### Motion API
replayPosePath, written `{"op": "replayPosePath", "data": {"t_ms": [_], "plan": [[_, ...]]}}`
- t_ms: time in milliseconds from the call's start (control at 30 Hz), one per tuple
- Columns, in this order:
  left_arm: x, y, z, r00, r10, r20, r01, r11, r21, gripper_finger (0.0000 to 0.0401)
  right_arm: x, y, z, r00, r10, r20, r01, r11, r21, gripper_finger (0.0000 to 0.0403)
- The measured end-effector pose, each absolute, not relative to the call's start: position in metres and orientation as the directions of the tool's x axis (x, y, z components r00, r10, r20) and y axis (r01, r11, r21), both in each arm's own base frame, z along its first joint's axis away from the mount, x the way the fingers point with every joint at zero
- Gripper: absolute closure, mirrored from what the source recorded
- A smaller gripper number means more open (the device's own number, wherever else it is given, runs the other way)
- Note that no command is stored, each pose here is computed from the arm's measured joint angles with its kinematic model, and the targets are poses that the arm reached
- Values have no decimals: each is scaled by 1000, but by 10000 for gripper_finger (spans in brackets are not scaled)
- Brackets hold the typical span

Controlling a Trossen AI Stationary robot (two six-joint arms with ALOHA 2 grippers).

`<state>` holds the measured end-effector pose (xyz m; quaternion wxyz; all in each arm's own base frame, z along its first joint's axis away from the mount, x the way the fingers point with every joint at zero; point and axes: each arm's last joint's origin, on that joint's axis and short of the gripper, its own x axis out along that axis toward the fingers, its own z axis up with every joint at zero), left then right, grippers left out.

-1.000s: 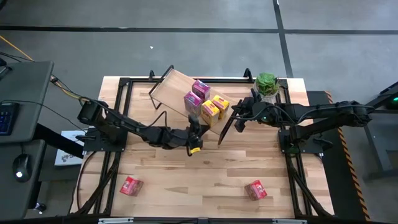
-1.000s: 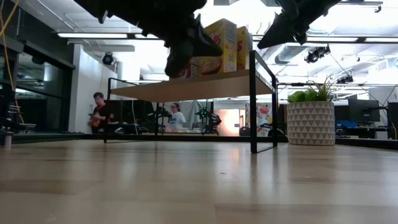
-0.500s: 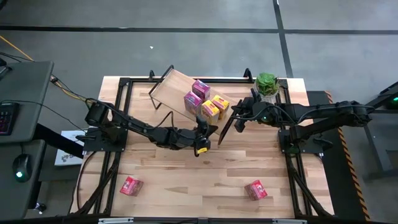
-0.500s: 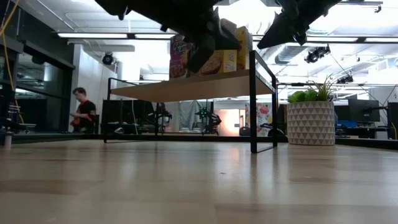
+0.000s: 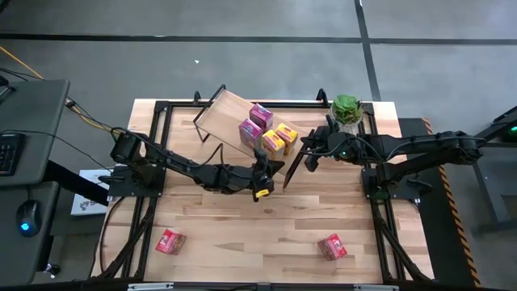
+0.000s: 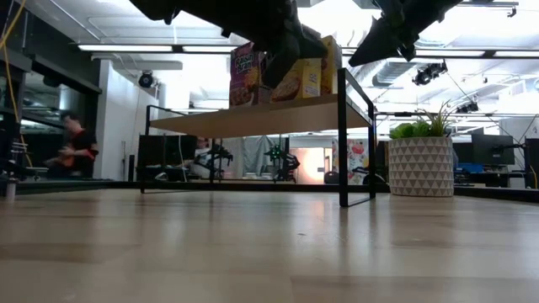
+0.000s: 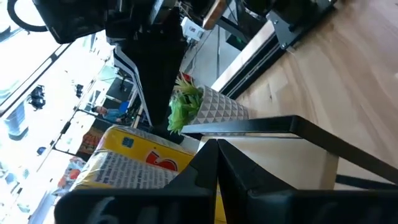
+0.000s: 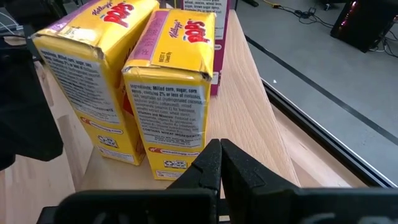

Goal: Stack cereal on shelf
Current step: Adjust the yellow cereal box on the shelf

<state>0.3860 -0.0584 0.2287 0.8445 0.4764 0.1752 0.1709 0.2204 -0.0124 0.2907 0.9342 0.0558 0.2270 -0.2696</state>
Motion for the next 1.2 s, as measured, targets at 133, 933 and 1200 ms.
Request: {"op": "replayPosePath", "data": {"t_ms": [133, 933, 1200], "plan": [[381, -67, 235, 876, 467, -123, -119, 456, 882, 401, 220, -12, 291, 751, -478, -454, 529, 848, -19, 403], [354, -43, 232, 852, 453, -263, -24, 536, 844, 401, 220, -13, 291, 748, -485, -453, 533, 846, -25, 403], [358, -37, 237, 880, 420, -221, -52, 549, 834, 401, 220, -13, 291, 748, -485, -453, 537, 843, -16, 403]]}}
